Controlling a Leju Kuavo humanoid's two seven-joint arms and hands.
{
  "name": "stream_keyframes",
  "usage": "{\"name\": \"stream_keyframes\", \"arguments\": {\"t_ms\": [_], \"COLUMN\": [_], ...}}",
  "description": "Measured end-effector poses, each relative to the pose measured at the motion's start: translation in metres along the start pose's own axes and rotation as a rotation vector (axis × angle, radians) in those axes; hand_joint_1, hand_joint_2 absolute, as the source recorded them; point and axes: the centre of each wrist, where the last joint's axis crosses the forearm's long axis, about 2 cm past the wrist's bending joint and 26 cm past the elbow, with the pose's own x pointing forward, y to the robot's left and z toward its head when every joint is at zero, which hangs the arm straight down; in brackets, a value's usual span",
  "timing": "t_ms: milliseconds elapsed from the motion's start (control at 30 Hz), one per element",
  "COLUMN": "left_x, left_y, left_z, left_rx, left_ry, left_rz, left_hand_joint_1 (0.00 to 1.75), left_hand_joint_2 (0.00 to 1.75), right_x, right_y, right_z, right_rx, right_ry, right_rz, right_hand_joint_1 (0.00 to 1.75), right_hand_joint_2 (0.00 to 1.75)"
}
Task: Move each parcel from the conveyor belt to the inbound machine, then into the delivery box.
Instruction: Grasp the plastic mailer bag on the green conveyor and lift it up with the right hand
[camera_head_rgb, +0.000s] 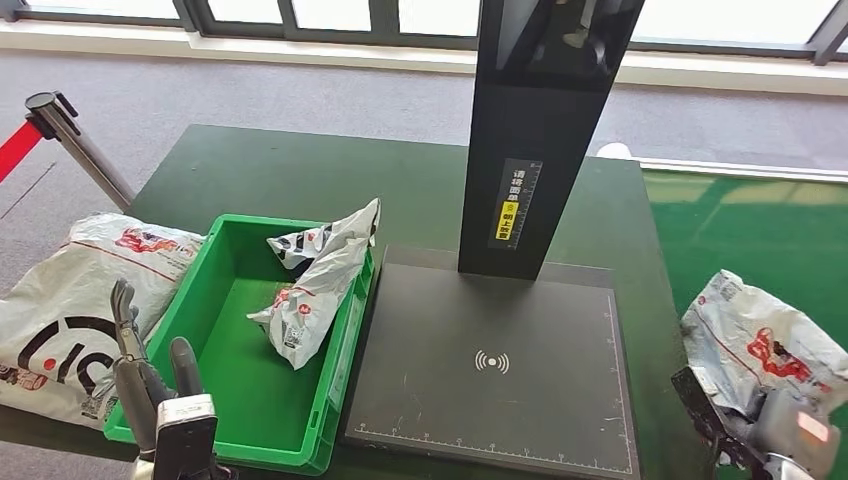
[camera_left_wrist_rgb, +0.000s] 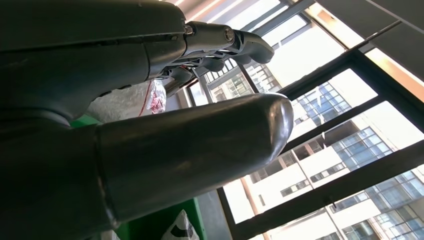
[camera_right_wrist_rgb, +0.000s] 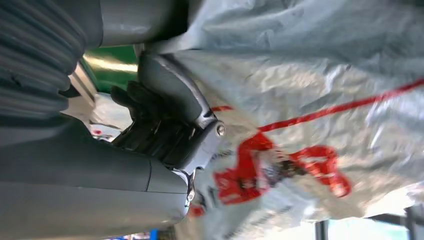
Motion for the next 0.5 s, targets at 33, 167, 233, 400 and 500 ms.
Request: {"name": "stream_keyframes", "arguments": {"t_ms": [33,167,233,400,500], "left_x": [0.000,0.000,0.000,0.000,0.000], "left_y": [0.000,0.000,0.000,-0.001,-0.001], "left_z": [0.000,0.000,-0.001,-0.001,-0.001], "left_rx": [0.000,-0.006,-0.009,-0.013,-0.012], "left_ry": [-0.001,-0.005,-0.006,-0.008,-0.012], "left_rz": [0.000,0.004,0.006,0.012,0.012], "left_hand_joint_1": [0.00,0.00,0.00,0.00,0.00], "left_hand_joint_2": [0.00,0.00,0.00,0.00,0.00], "right_x": [0.006,0.024,0.029,0.035,0.039], "right_y": [-0.002,-0.011,-0.016,-0.025,-0.032], "right_z": [0.003,0.012,0.015,0.020,0.022], "right_rx": [-0.019,-0.087,-0.117,-0.199,-0.281], "right_ry": [-0.022,-0.079,-0.091,-0.123,-0.154], "right_rz": [-0.010,-0.050,-0.069,-0.113,-0.149], "right_hand_joint_1": [1.75,1.75,1.75,1.75,1.75], "right_hand_joint_2": [1.75,1.75,1.75,1.75,1.75]}}
